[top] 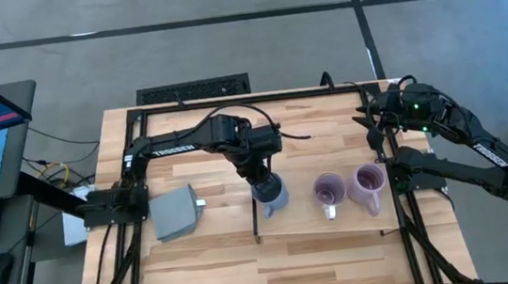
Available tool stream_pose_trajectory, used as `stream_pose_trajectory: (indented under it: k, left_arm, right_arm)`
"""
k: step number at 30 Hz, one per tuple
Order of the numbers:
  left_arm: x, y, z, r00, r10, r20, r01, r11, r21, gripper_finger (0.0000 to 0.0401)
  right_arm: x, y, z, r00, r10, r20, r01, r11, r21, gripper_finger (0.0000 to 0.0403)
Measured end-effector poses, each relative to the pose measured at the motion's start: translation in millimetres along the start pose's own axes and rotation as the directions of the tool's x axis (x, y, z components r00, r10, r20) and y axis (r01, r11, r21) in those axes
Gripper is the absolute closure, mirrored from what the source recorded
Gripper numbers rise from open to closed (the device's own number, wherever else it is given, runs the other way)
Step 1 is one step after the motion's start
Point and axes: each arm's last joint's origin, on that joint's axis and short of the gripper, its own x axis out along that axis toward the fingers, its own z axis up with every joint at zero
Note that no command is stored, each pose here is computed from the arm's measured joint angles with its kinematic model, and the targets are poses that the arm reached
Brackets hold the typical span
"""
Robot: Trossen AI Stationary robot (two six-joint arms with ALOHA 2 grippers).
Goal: Stack small to large cups/mugs on shelf
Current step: Put the blue mug on the shelf
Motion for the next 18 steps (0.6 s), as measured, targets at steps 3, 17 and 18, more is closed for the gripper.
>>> stream_pose_trajectory:
  k: [3,17,18]
  left_arm:
    - [0.0,-0.3,0.3,1.0,-0.004,0.003,0.004,1.0,0.003,0.0396]
    - [-0.9,-1.6,1.4,1.0,-0.029,0.011,0.028,0.999,0.024,0.0348]
    - [-1.1,-1.8,1.4,0.999,-0.034,0.01,0.033,0.999,0.025,0.0345]
  right_arm:
    - [0.0,0.0,0.0,1.0,0.0,0.0,0.0,1.0,0.0,0.0231]
    - [0.0,0.0,-0.1,1.0,0.0,-0.001,0.0,1.0,0.0,0.0231]
    - [0.0,0.0,-0.2,1.0,0.0,-0.002,0.0,1.0,0.0,0.023]
